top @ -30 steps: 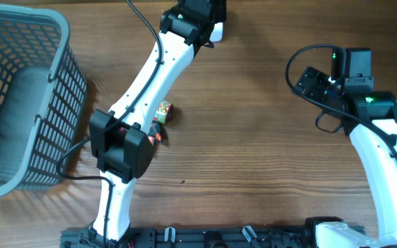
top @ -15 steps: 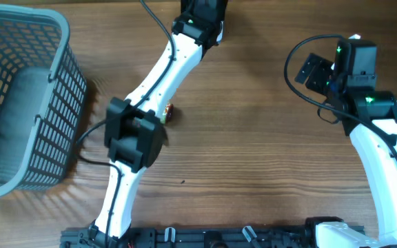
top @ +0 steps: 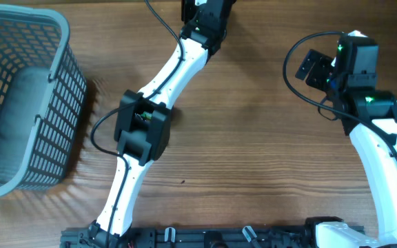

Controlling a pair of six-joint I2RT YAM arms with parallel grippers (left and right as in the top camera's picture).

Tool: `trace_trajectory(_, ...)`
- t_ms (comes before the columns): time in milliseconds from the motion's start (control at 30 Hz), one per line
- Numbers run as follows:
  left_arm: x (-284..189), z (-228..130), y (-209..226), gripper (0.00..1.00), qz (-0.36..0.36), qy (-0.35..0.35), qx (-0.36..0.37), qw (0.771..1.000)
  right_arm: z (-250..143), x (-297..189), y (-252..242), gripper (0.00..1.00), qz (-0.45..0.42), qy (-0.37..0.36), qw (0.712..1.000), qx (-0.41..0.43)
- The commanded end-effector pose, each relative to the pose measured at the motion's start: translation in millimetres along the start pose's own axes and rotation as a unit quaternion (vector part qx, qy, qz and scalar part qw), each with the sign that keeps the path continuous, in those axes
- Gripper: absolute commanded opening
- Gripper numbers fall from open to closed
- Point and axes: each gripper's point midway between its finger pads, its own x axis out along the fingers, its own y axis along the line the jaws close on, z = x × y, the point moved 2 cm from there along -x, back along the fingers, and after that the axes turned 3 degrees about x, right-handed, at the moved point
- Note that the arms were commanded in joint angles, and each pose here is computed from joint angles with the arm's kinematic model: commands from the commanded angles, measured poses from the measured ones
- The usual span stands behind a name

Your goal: Scan the item barcode

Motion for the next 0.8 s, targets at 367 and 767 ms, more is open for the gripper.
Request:
trace_trajectory(367,-6,-6,3,0.17,0.094,-0.03,-0.001,0.995,-25,56,0,1.0,-0.023,0.049,0.998,-0.036)
trace_trajectory(767,-1,-26,-7,0.18,0.104,-0.024,0.009,0.994,-23,59,21,1.0,0.043,0.052,0.997,-0.048)
